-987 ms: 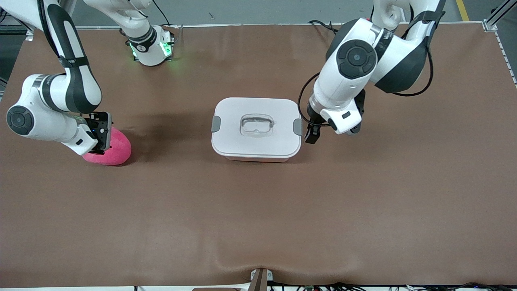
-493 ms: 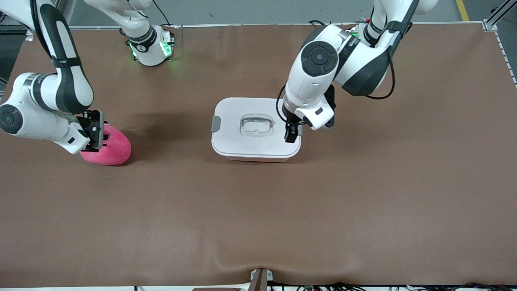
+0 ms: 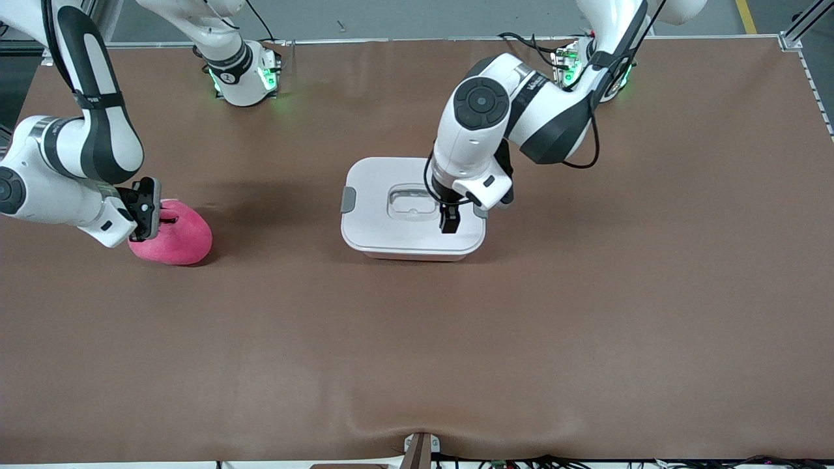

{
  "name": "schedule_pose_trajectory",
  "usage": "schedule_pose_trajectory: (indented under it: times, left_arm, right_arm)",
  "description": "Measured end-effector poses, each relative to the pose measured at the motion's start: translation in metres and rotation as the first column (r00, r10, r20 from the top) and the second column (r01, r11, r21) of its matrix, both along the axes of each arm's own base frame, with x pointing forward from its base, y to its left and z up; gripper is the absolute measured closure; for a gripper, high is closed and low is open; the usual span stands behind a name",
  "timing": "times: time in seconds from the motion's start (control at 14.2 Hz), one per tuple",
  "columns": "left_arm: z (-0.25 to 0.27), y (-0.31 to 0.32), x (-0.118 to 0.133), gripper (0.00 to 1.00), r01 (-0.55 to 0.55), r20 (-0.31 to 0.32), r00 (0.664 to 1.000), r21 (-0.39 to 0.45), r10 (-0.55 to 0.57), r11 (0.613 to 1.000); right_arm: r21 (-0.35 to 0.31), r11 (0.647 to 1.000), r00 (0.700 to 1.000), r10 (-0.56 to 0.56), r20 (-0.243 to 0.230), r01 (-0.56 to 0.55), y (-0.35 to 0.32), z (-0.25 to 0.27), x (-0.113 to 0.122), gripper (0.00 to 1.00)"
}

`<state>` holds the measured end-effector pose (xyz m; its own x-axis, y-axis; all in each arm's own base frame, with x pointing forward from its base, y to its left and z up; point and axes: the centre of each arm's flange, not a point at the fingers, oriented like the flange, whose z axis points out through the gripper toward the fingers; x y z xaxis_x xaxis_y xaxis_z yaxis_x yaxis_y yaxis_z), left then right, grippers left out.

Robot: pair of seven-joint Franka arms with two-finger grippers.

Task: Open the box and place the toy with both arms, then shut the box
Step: 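Grasp the lid handle with the left gripper while the right gripper grips the plush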

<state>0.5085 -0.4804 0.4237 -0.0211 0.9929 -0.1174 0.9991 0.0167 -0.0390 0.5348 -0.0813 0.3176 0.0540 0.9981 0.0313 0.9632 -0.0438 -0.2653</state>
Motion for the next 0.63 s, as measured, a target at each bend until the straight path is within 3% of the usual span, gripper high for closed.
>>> schedule_pose_trajectory:
  times: [0.07, 0.28, 0.63]
  left_arm:
    - [-0.003, -0.009, -0.002, 0.00, -0.009, 0.007, 1.000, -0.009, 0.009, 1.000]
    - [-0.020, -0.035, -0.011, 0.00, -0.017, 0.016, 1.000, -0.014, 0.017, 1.000]
    - [-0.039, -0.069, -0.045, 0.00, 0.002, 0.065, 0.998, 0.069, -0.007, 0.998]
  right_arm:
    - [-0.002, 1.000, 1.000, 0.000, 0.013, 0.000, -0.001, 0.005, 0.004, 0.87]
    - [-0.005, 1.000, 0.999, -0.014, 0.048, 0.014, -0.002, 0.034, 0.019, 0.89]
    - [-0.023, 0.995, 0.992, -0.099, 0.077, 0.101, 0.005, 0.097, 0.040, 0.89]
